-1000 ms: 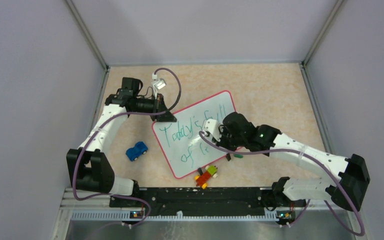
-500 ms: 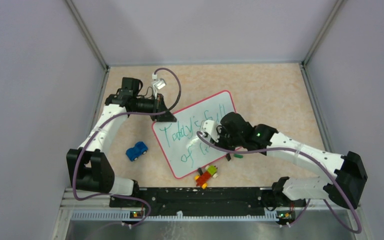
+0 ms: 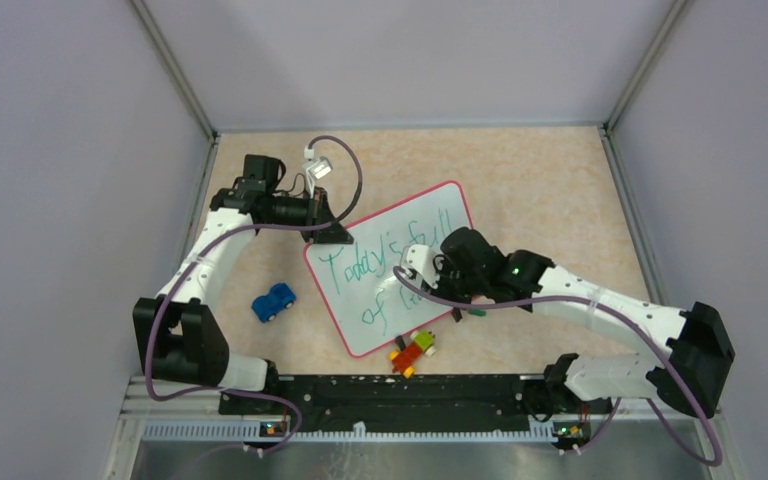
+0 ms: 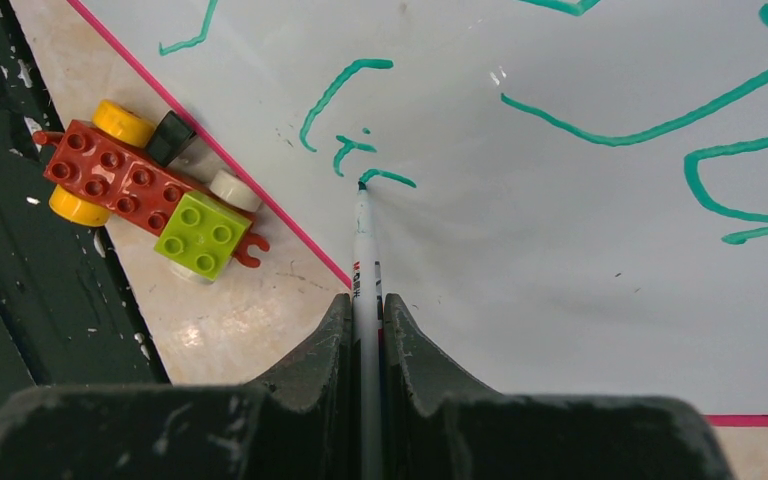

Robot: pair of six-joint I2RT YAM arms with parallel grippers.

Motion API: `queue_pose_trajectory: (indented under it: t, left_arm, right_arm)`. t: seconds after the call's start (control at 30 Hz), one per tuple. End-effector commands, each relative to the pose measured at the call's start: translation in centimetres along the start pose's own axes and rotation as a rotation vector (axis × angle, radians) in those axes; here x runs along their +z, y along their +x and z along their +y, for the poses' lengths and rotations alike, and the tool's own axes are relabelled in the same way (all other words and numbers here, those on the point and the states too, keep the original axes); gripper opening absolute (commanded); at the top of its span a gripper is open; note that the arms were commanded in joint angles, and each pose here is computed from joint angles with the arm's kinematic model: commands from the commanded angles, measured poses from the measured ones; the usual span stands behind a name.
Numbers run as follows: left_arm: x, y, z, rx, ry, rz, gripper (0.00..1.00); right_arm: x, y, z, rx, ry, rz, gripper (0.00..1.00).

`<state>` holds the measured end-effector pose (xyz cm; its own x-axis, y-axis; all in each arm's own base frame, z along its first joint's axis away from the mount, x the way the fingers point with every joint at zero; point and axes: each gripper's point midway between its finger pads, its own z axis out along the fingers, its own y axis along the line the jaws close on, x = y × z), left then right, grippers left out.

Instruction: Write a sentence on the whiteboard

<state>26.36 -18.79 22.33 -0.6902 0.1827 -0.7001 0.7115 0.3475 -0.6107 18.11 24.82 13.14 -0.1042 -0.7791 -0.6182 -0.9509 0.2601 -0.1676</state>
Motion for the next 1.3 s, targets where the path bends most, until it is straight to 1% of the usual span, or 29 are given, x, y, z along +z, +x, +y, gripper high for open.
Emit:
queue_pose_trajectory:
  t: [0.0, 0.27, 0.63, 0.8, 1.07, 1.27]
  left_arm:
    - [0.4, 0.7, 0.6, -0.006, -0.017, 0.023, 0.0]
    - [0.3, 0.5, 0.5, -0.002, -0.018, 0.02, 0.0]
    - [0.3, 0.5, 0.5, 0.0, -0.017, 0.021, 0.0]
    - [0.3, 0.5, 0.5, -0.002, -0.017, 0.021, 0.0]
    - [0.4, 0.7, 0.5, -0.003, -0.017, 0.023, 0.0]
    - [0.4, 0.8, 0.6, -0.005, -0.018, 0.024, 0.0]
  right_arm:
    - [-0.7, -0.1, -1.6, -0.015, 0.076, -0.014, 0.0]
    - [-1.9, -2.1, -3.5, 0.0, 0.139, -0.057, 0.0]
    - [-2.6, -3.2, -4.4, 0.001, 0.162, -0.077, 0.0]
    - [-2.0, -2.6, -3.8, 0.004, 0.142, -0.065, 0.0]
    - [-0.4, 0.3, -2.3, 0.003, 0.085, -0.002, 0.0]
    - [0.1, 1.2, -1.5, 0.001, 0.051, 0.018, 0.0]
